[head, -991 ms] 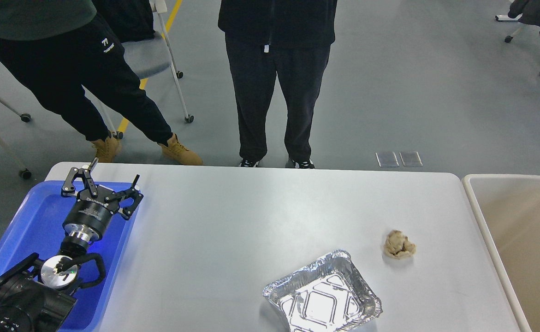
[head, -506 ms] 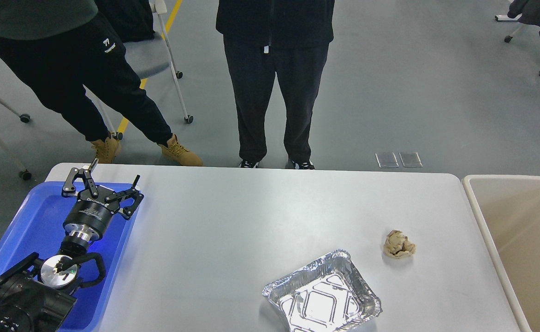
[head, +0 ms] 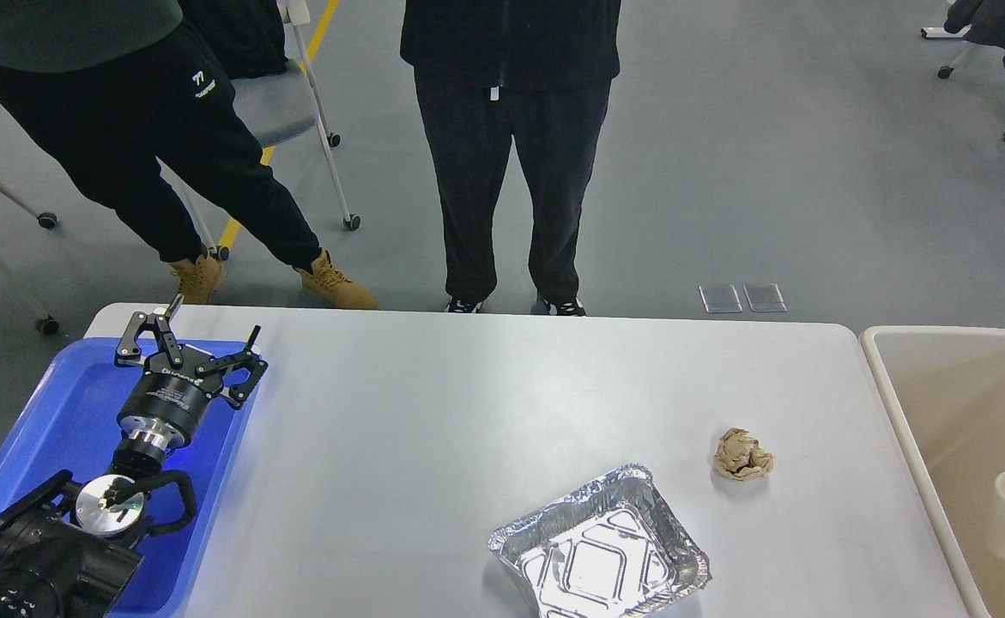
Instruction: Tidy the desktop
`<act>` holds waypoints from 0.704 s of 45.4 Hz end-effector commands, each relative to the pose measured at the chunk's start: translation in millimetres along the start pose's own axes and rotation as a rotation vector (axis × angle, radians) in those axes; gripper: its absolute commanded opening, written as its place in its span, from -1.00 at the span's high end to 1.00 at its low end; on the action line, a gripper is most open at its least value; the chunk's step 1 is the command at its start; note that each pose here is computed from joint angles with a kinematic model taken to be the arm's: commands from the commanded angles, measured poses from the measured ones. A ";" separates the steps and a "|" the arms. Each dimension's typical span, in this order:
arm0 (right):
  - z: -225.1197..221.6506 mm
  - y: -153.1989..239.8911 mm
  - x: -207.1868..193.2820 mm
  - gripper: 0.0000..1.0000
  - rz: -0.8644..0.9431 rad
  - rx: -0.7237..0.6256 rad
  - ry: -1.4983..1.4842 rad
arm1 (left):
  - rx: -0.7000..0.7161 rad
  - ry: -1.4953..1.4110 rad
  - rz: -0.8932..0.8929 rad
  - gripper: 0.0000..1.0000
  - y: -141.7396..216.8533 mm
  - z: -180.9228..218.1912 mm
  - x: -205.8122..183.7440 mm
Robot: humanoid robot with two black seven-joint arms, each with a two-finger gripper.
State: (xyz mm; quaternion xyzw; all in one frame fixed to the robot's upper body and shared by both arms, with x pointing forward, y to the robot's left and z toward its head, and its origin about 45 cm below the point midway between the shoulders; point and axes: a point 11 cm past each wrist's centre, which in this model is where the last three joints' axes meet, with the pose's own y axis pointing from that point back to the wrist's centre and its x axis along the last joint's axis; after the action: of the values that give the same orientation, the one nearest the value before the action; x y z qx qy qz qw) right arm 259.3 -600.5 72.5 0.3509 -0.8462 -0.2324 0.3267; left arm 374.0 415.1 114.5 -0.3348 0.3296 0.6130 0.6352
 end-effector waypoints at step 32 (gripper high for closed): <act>-185.1 61.4 -2.7 -1.00 -0.529 0.329 -0.020 | 0.000 0.000 -0.001 -1.00 -0.6 0.2 -0.5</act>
State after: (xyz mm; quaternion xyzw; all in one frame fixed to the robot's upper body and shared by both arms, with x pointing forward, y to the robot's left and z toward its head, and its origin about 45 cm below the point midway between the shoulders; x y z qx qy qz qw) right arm 339.7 -609.2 173.9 0.5096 -0.8065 -0.1958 0.2268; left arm 374.3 415.0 114.8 -0.3349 0.3294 0.6129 0.6354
